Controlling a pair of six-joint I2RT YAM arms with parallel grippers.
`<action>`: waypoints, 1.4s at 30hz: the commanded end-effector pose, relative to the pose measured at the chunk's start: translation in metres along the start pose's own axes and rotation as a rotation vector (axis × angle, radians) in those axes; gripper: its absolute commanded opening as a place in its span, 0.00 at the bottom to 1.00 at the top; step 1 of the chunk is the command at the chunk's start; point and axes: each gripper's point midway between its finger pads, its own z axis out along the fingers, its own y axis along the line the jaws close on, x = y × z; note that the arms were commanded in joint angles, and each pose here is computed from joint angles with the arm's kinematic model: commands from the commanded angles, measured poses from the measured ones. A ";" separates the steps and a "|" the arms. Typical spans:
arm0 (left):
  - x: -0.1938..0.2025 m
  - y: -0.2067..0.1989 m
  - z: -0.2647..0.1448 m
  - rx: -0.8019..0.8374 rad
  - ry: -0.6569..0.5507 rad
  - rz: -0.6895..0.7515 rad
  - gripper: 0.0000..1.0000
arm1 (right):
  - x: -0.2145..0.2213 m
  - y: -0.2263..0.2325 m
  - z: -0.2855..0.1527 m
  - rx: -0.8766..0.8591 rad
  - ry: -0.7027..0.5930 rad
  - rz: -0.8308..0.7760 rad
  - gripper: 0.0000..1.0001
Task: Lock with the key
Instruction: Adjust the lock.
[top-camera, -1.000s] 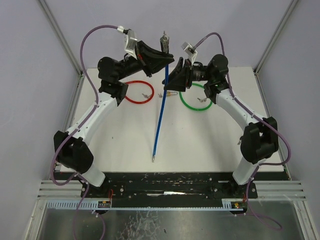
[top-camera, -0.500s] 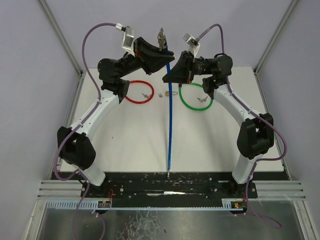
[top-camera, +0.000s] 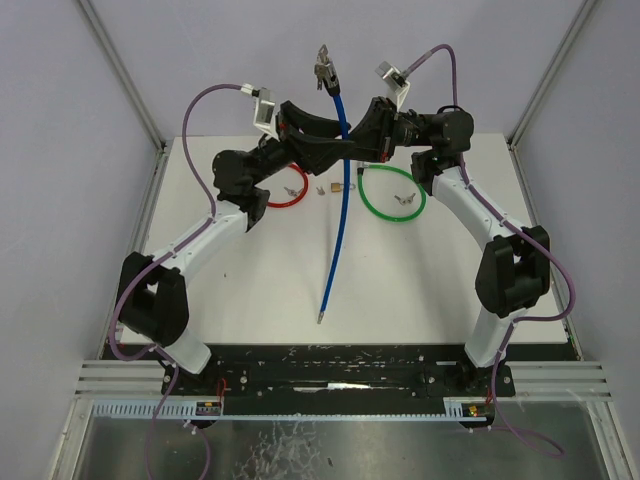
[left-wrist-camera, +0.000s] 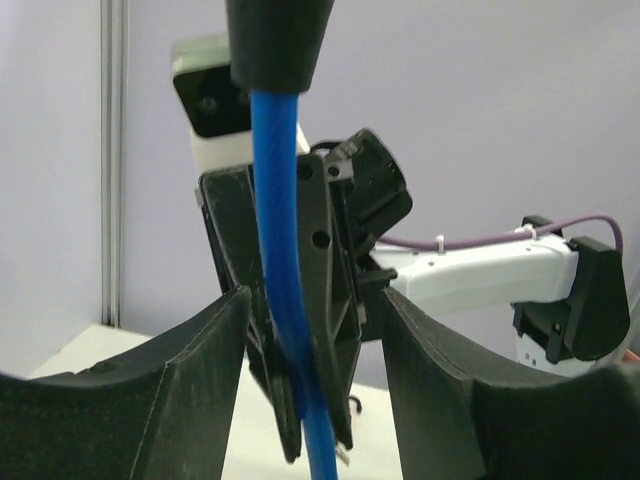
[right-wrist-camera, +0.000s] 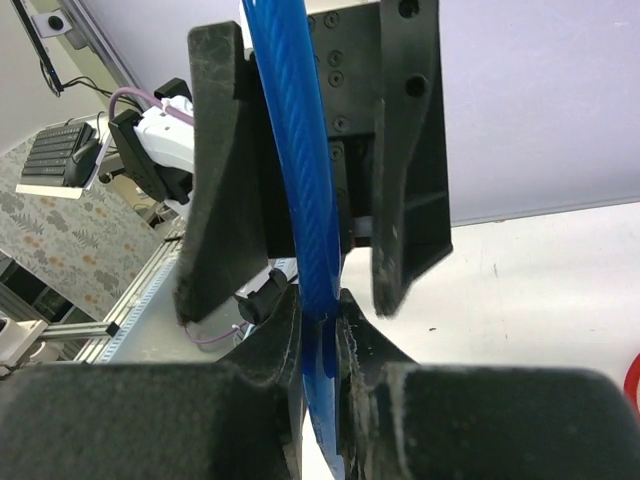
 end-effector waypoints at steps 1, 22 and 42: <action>-0.044 -0.020 0.007 0.039 -0.175 0.067 0.53 | -0.025 0.019 0.004 -0.005 -0.051 -0.102 0.00; -0.031 -0.005 0.027 0.028 -0.192 -0.030 0.37 | -0.020 0.019 0.003 -0.009 -0.043 -0.099 0.00; -0.058 -0.004 0.028 0.009 -0.107 0.052 0.00 | 0.006 0.007 -0.017 0.052 0.045 -0.175 0.50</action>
